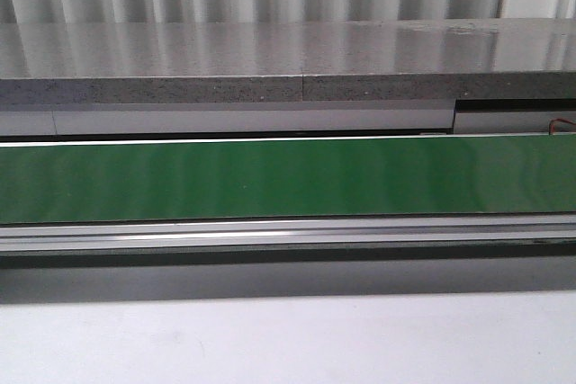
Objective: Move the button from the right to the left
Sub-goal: 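Lower the right gripper onto the yellow-capped button and close it, then lift the button out of the bin toward the conveyor belt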
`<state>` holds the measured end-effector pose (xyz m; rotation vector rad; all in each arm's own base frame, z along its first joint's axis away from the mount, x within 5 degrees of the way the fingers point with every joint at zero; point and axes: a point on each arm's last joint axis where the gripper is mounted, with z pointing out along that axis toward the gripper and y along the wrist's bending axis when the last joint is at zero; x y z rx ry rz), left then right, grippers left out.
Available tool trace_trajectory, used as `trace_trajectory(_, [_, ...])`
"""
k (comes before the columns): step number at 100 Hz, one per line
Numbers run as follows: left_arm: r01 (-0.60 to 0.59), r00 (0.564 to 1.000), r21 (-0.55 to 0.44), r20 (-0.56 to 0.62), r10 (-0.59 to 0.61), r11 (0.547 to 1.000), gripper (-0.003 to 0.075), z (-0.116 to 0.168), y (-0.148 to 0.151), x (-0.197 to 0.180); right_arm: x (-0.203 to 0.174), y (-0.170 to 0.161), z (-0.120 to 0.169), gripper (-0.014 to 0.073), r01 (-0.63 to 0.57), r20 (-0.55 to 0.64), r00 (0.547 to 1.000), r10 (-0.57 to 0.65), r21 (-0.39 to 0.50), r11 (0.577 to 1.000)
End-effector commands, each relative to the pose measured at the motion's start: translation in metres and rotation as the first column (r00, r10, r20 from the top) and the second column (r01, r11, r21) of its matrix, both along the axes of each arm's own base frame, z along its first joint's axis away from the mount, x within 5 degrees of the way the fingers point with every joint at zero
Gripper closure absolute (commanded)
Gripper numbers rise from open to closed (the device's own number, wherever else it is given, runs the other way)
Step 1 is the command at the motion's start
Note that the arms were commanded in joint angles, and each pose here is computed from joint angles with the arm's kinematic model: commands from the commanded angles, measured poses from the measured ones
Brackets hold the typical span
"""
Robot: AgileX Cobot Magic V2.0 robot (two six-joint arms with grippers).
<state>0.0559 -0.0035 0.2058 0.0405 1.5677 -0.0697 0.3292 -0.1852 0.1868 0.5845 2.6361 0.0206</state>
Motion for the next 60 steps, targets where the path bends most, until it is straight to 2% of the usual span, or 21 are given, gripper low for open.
trace_trajectory(1, [0.018,0.996,-0.018,0.093,-0.016,1.0,0.074,0.001,-0.001,-0.002,0.004,-0.006,0.016,-0.0021,-0.001,0.061,0.998,0.004,-0.051,0.999])
trace_trajectory(34, [0.018,0.996,-0.018,0.093,-0.016,1.0,0.074,0.001,-0.001,-0.002,0.007,-0.007,-0.011,0.0,-0.009,-0.014,1.0,0.009,-0.004,1.0])
trace_trajectory(40, [0.018,0.996,-0.018,0.093,-0.016,1.0,0.074,0.001,-0.001,-0.002,0.007,-0.007,-0.014,0.0055,-0.01,-0.023,1.0,0.01,0.002,1.0])
trace_trajectory(54, [0.018,0.996,-0.018,0.093,-0.016,1.0,0.074,0.001,-0.001,-0.002,0.007,-0.007,-0.014,0.0309,-0.01,-0.023,1.0,0.01,0.002,1.0])
trace_trajectory(60, [0.018,0.996,-0.018,0.093,-0.016,1.0,0.074,0.001,-0.001,-0.002,0.007,-0.007,-0.014,0.0379,-0.01,-0.024,1.0,0.01,0.003,1.0])
